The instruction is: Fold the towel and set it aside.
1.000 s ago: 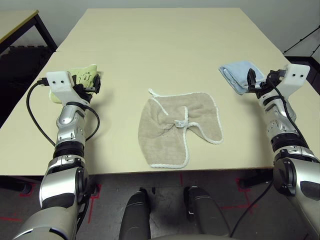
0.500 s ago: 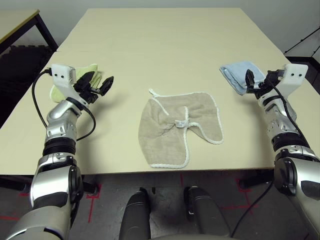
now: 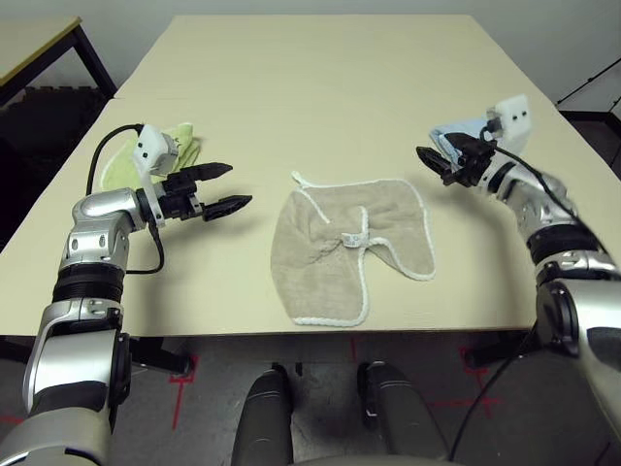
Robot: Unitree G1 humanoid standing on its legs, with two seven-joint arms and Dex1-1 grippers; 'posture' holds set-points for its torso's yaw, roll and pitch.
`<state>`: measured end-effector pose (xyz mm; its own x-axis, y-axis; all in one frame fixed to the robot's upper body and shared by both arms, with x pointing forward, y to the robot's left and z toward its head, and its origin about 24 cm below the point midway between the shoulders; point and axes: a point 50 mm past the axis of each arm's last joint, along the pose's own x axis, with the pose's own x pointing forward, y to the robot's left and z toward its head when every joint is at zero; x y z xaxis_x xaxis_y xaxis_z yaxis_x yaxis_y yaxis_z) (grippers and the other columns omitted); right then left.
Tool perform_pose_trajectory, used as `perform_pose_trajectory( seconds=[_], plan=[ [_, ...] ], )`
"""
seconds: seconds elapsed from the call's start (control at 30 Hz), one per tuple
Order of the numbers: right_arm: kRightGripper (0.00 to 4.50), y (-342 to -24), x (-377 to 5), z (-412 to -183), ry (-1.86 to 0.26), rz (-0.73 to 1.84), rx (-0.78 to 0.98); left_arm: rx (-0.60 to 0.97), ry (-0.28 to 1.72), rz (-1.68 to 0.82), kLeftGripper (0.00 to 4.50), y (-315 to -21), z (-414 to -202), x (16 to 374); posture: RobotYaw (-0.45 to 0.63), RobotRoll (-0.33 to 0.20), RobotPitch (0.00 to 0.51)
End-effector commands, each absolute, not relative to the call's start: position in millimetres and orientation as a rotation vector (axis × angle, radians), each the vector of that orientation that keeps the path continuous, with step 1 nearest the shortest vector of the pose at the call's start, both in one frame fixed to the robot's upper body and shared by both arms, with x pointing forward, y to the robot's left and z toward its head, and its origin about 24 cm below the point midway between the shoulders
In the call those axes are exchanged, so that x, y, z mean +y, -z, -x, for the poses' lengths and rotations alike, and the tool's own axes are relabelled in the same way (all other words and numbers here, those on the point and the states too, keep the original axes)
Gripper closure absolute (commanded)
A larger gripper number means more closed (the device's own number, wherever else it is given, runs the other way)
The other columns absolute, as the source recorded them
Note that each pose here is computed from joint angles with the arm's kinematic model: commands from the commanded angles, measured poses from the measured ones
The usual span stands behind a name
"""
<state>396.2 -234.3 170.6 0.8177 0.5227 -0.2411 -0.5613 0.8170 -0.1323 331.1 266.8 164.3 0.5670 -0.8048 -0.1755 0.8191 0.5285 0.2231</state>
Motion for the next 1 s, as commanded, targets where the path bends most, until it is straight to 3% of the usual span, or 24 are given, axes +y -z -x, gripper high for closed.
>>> perform_pose_trajectory(
  seconds=[0.03,0.33,1.0],
  plan=[
    [0.0,-164,-237,-396,-0.59,0.215,0.337,0.049,0.986,-0.296,0.04,-165,-327,266,0.03,0.0,0.121],
    [0.0,-155,-223,-399,-0.598,0.326,0.444,0.043,1.0,-0.31,0.04,-163,-327,259,0.04,0.0,0.129],
    [0.0,-127,-194,-403,-0.592,0.487,0.486,0.064,1.015,-0.301,0.04,-160,-319,256,0.04,0.0,0.177]
  ],
)
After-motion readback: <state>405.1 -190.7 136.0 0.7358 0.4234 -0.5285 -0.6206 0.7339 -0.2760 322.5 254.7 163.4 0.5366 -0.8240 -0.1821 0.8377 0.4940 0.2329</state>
